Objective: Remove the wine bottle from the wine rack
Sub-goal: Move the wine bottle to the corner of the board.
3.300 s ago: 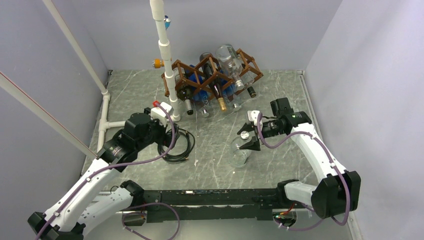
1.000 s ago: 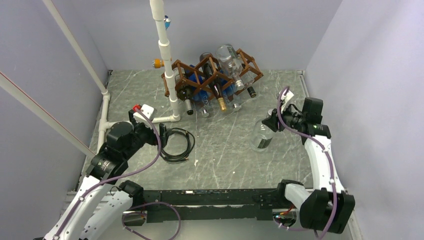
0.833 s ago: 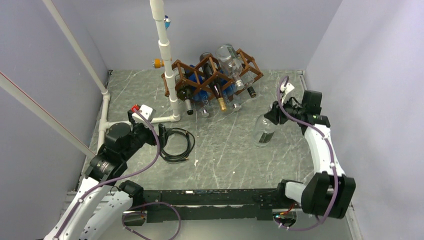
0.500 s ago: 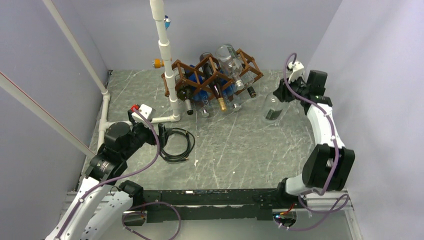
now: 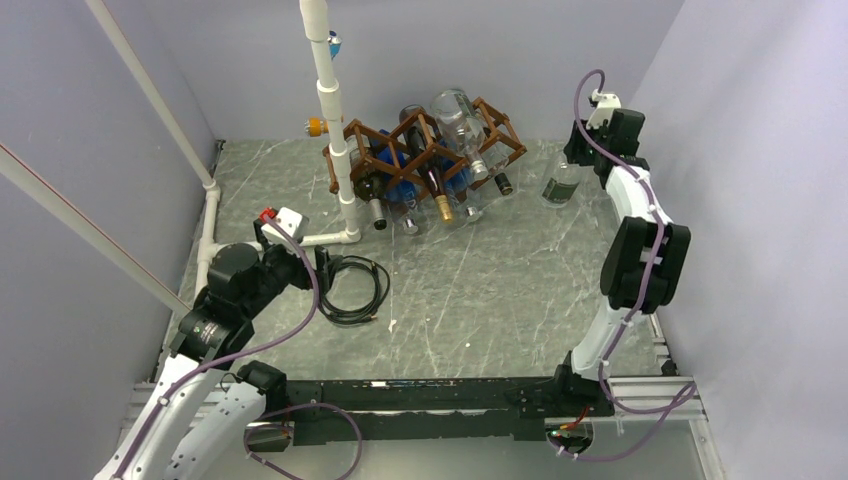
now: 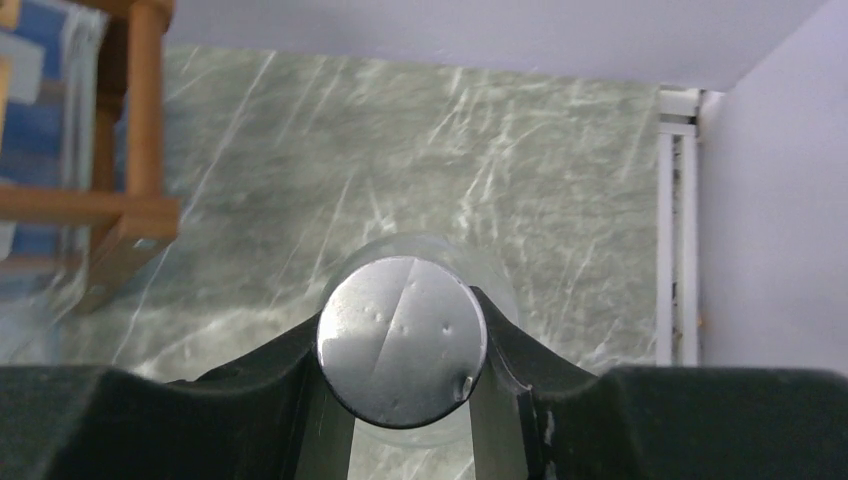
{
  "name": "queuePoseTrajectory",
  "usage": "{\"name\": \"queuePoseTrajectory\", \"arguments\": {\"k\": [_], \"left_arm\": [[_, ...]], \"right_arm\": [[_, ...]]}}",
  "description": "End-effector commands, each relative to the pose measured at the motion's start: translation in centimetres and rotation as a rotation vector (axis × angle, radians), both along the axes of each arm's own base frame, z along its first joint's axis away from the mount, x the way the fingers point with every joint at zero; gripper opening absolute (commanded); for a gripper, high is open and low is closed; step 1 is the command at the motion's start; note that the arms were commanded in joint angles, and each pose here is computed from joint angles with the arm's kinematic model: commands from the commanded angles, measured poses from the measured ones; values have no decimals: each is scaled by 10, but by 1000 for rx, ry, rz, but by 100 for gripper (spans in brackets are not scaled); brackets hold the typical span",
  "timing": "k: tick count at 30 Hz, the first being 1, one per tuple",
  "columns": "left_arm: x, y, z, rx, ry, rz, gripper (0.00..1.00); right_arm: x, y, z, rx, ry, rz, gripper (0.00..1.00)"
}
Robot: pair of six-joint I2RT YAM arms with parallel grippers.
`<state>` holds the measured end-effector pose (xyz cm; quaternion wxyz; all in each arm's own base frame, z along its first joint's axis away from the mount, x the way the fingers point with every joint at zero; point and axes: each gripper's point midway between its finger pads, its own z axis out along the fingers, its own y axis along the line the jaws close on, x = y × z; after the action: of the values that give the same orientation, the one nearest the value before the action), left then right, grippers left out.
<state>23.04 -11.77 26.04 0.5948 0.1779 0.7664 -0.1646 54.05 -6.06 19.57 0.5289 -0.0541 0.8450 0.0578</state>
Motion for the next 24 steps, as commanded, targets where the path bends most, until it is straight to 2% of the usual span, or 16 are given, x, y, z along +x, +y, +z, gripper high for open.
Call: {"name": "queuePoseTrajectory", "arguments": {"k": [1, 12, 22, 24], "left_arm": [[3, -3, 10, -32, -26, -9, 99], [7, -1, 7, -38, -12, -5, 100], [8, 0, 7, -49, -11, -7, 100], [9, 0, 7, -51, -8, -9, 100]], "right_arm": [[42, -22, 117, -19, -354, -140, 0], [82, 4, 123, -30, -400, -125, 0], [97, 24, 111, -36, -396, -109, 0], [98, 24, 109, -35, -391, -107, 6]]}}
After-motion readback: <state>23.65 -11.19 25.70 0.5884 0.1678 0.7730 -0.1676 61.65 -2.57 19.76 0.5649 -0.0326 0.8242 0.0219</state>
